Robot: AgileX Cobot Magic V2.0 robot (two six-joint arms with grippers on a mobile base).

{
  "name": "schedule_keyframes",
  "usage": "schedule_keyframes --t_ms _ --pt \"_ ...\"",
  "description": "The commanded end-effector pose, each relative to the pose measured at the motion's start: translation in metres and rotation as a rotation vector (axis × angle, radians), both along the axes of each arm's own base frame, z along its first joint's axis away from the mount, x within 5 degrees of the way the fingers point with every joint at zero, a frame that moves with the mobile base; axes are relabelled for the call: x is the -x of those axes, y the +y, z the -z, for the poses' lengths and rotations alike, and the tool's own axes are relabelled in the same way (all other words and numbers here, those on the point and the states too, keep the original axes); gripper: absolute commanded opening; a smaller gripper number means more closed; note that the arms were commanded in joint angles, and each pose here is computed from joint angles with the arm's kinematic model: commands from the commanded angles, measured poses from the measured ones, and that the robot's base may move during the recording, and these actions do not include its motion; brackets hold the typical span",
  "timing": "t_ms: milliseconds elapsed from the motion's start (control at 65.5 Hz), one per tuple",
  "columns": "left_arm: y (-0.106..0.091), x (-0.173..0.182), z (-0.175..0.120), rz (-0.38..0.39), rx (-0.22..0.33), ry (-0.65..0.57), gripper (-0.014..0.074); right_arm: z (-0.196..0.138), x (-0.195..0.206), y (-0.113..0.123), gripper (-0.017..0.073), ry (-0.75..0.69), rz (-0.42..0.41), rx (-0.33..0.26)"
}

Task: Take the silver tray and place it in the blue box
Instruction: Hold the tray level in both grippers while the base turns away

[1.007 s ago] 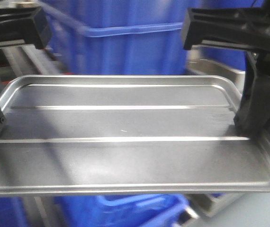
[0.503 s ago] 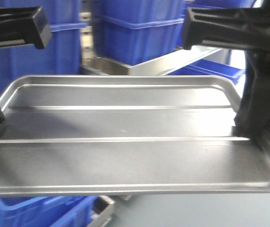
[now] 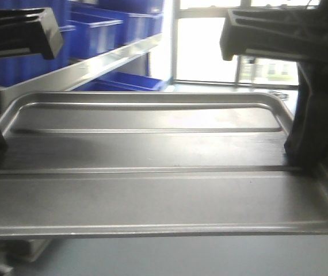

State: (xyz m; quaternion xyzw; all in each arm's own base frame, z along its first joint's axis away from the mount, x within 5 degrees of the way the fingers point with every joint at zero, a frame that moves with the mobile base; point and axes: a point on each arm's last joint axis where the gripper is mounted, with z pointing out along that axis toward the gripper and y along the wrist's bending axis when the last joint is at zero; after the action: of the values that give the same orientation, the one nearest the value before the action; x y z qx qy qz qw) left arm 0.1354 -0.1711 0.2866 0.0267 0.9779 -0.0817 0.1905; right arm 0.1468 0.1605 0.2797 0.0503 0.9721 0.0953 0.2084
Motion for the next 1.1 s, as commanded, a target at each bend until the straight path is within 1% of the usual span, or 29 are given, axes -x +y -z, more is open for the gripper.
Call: schedule_keyframes --t_ms 0,1083 --pt "0.0043 0.0009 -0.012 0.006 0.003 -0.042 -0.0015 -0.0147 -0.0036 -0.0058 0.0052 -0.063 0.005 0.007" --pt "0.0043 0.0009 -0.012 0.006 0.003 -0.042 -0.0015 -0.0147 -0.0036 -0.0058 0.0052 -0.063 0.005 0.007"
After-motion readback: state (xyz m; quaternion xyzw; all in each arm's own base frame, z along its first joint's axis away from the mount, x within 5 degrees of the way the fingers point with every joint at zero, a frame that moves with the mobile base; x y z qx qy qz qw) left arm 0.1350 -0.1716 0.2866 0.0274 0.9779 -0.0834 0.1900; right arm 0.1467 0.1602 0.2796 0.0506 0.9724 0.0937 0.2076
